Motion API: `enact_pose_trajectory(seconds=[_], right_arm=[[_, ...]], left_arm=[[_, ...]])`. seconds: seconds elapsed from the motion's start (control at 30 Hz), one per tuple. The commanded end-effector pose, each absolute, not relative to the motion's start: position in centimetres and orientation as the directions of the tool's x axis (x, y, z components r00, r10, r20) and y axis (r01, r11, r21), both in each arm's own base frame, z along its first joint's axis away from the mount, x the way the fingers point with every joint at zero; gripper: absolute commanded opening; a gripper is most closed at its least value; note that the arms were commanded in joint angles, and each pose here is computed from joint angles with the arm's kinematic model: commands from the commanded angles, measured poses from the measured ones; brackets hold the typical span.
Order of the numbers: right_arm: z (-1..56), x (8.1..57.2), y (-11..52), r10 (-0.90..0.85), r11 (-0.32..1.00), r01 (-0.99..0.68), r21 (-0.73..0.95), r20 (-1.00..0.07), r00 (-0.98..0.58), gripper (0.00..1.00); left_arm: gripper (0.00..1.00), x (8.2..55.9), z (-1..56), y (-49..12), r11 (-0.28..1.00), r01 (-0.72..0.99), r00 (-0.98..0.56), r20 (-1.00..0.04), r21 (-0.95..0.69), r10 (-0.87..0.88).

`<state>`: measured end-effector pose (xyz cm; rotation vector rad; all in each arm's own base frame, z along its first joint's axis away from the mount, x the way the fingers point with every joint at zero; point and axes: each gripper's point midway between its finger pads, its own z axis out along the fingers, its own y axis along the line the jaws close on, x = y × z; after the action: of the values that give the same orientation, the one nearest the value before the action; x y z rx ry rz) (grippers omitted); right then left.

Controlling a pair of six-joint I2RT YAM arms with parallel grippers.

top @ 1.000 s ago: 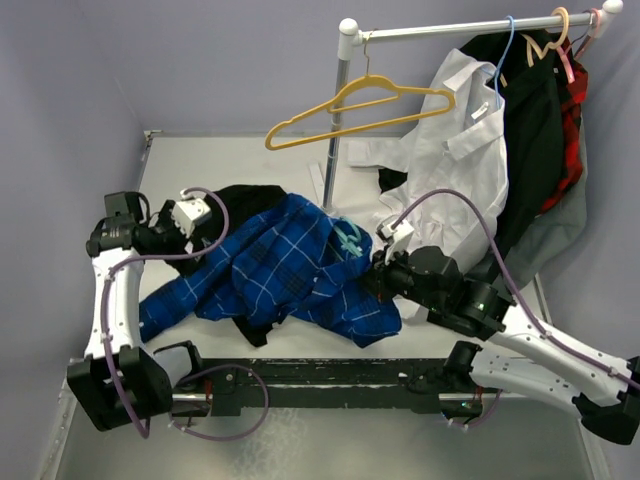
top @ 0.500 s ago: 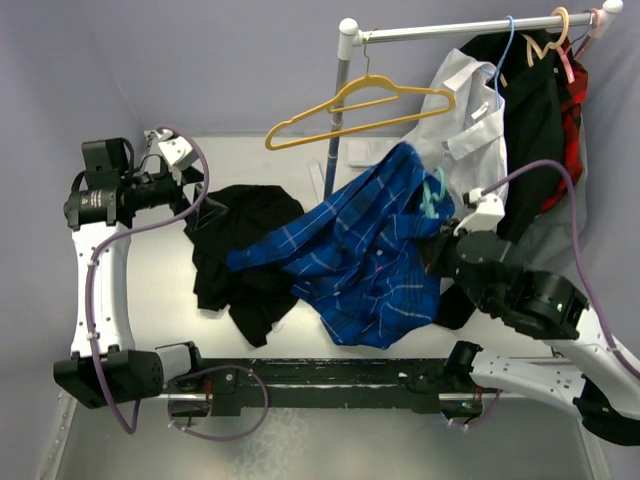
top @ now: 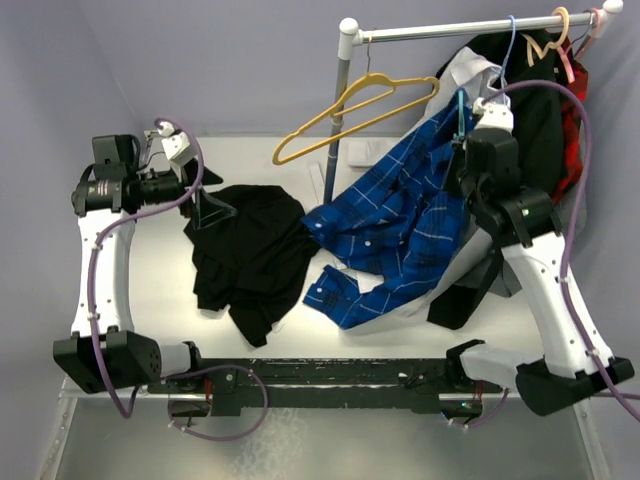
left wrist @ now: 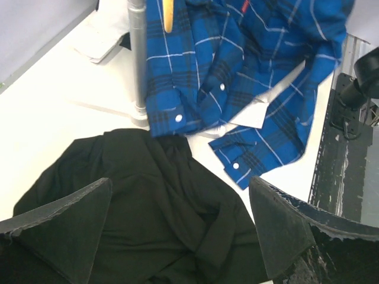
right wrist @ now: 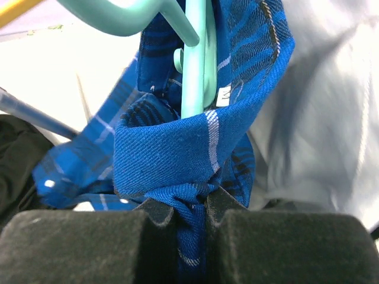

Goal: Place the shirt on the hanger

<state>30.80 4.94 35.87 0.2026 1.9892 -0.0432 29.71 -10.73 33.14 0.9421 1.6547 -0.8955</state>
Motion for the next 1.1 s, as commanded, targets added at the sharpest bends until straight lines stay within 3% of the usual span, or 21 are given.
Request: enact_pose_trajectory(seconds=[0.0, 0.4, 1.07], right_arm=[[44.6, 33.8, 5.4, 0.102, 0.994, 0.049, 0.094, -0.978, -0.182, 0.0], [52.4, 39.1, 6.2, 0.112, 0.993, -0.037, 0.115, -0.991, -0.074, 0.0], [48.8, 44.8, 4.0, 0.18, 0.975, -0.103, 0.197, -0.972, -0.152, 0.0]], left_arm=[[1.0, 26.8, 34.0, -11.6, 0.396, 0.916, -0.144, -0.976, -0.07, 0.161], [1.0, 22.3, 30.6, -11.5, 0.418, 0.905, -0.189, -0.953, -0.076, 0.237], [0.99, 22.0, 29.0, -11.7, 0.417, 0.899, -0.243, -0.945, -0.135, 0.218]])
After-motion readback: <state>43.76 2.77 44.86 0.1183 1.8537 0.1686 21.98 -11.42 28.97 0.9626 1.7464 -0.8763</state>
